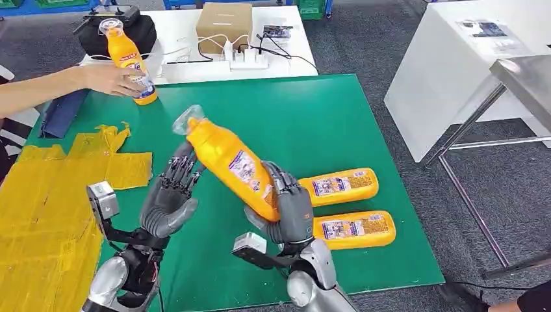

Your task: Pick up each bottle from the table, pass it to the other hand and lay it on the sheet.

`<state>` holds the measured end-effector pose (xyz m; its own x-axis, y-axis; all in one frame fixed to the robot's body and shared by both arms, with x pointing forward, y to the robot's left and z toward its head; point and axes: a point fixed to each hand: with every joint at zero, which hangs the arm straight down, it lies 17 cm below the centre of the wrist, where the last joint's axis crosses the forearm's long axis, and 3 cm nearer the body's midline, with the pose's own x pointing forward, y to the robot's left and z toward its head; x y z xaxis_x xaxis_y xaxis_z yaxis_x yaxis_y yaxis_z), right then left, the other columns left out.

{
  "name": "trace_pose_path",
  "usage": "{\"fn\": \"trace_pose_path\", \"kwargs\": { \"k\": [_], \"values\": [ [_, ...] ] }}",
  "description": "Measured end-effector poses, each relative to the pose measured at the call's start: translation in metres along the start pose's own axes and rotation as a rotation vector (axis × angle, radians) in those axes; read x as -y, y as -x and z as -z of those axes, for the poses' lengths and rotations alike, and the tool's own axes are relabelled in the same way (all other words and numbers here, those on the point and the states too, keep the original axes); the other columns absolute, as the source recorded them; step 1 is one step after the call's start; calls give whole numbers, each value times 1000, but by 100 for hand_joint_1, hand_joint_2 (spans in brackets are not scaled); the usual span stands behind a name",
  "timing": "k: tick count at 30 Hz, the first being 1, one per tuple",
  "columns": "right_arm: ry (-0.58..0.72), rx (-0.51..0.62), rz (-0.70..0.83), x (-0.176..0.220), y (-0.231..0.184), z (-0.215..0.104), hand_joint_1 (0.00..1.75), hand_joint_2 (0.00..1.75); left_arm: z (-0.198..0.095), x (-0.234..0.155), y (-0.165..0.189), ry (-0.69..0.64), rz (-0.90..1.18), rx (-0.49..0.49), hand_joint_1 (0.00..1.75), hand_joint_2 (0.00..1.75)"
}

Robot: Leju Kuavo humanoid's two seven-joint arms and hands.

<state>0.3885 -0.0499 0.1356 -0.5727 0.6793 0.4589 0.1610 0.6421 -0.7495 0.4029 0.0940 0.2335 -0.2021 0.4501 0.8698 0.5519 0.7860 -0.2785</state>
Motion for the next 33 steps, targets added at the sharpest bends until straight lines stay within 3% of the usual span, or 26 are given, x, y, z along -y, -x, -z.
{"fn": "trace_pose_path", "kwargs": {
  "k": [7, 12, 16, 20, 29, 30, 31, 33],
  "values": [
    [-47, 118, -297, -5, -16, 12, 175, 175, 0, -2, 0, 2, 3, -3, 0, 175],
    [-2, 61, -454, 6, -18, 34, 175, 175, 7, -7, -3, -2, -8, 1, 0, 175],
    [38, 80, -491, 7, -43, 44, 175, 175, 12, -12, -4, -11, -22, 2, 0, 175],
    [19, 239, -515, -13, -88, 34, 175, 175, 10, -9, 5, 3, -36, -26, 0, 175],
    [11, 348, -554, -19, -100, 32, 175, 175, 2, -17, 11, -37, -114, -35, 0, 175],
    [10, 352, -555, -19, -100, 32, 175, 175, 2, -18, 11, -40, -118, -36, 96, 175],
    [9, 355, -555, -19, -101, 32, 175, 175, 2, -18, 11, -41, -121, -35, 175, 175],
    [7, 361, -556, -20, -101, 31, 175, 175, 1, -19, 11, -43, -121, -34, 175, 175]
  ]
}}
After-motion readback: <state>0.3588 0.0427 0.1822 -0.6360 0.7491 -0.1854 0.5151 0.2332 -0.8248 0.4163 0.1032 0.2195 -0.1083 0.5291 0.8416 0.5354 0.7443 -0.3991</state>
